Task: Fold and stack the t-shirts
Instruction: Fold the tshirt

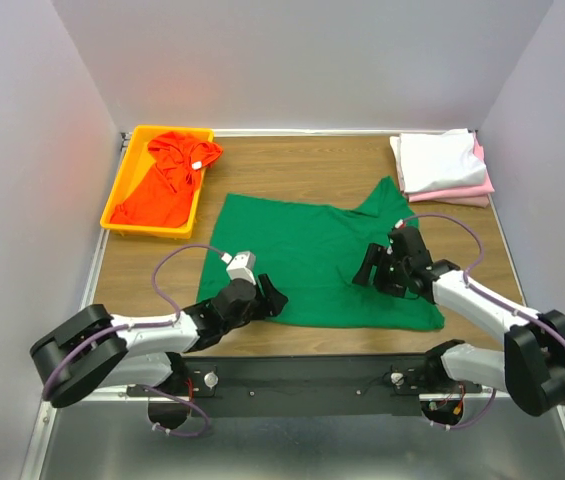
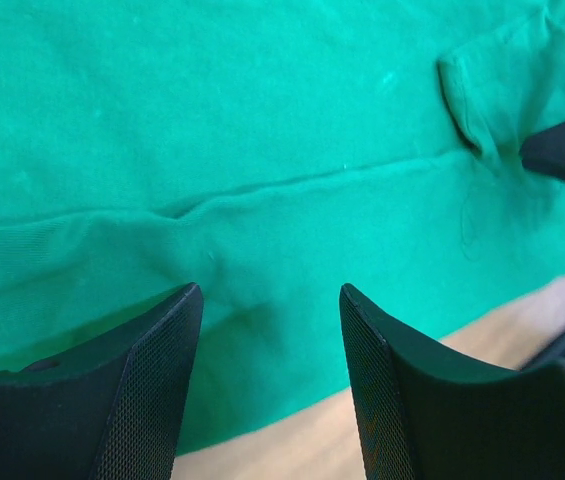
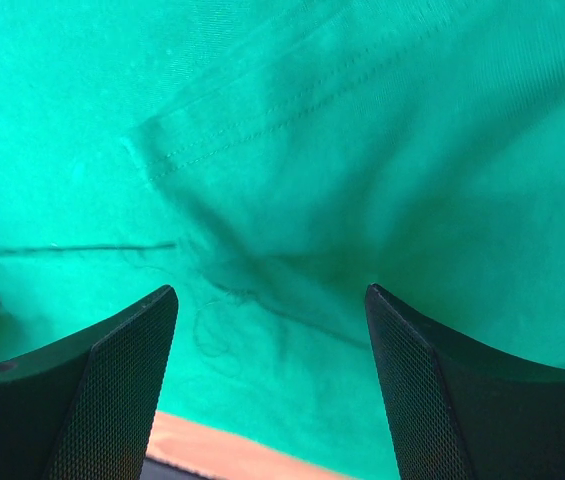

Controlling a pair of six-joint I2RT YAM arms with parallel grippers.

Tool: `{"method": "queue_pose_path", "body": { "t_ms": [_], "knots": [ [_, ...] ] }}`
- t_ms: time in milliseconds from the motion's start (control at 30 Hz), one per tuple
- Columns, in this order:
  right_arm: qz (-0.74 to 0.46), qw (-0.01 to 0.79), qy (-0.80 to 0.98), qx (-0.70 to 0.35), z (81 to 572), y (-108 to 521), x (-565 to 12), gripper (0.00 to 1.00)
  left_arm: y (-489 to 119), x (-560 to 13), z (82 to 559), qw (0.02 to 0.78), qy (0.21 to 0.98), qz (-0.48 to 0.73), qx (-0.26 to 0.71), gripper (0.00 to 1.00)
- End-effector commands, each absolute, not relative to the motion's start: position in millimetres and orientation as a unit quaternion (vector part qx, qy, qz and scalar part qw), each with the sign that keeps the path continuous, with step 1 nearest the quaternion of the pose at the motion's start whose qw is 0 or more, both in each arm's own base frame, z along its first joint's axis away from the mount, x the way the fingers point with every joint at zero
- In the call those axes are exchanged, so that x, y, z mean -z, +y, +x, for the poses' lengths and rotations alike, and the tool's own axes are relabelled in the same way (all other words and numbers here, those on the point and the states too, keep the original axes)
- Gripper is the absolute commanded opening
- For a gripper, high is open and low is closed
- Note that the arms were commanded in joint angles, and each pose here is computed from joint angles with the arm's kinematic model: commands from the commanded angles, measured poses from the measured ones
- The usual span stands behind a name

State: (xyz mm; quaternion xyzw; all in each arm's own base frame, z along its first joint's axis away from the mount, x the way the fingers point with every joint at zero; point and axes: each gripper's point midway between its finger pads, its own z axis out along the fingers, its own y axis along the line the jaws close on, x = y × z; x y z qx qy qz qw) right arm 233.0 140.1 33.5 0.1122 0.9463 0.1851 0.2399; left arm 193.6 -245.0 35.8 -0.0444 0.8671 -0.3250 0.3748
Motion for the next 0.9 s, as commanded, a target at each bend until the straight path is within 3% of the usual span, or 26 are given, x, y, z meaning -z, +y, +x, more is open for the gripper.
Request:
{"method": "queue_pose_path", "body": {
  "t_ms": [0,233,400,633,867],
  "knots": [
    [0.127,0.225,0.952,-0.164,214,130,-36,0.82,-229,-14,163,0.332,0.895,-0.068,0.29,0.66],
    [0.099,0.254,0.946,-0.176,233,138,-65,0.82,-238,-59,174,0.377,0.867,-0.071,0.318,0.66],
    [0.074,0.274,0.942,-0.178,252,152,-82,0.82,-244,-73,195,0.42,0.858,-0.042,0.293,0.77],
    [0.042,0.29,0.935,-0.199,272,185,-87,0.83,-241,-54,232,0.423,0.871,-0.03,0.247,0.79],
    [0.024,0.269,0.942,-0.2,266,202,-50,0.83,-232,-22,218,0.395,0.885,-0.039,0.243,0.79]
  ]
}}
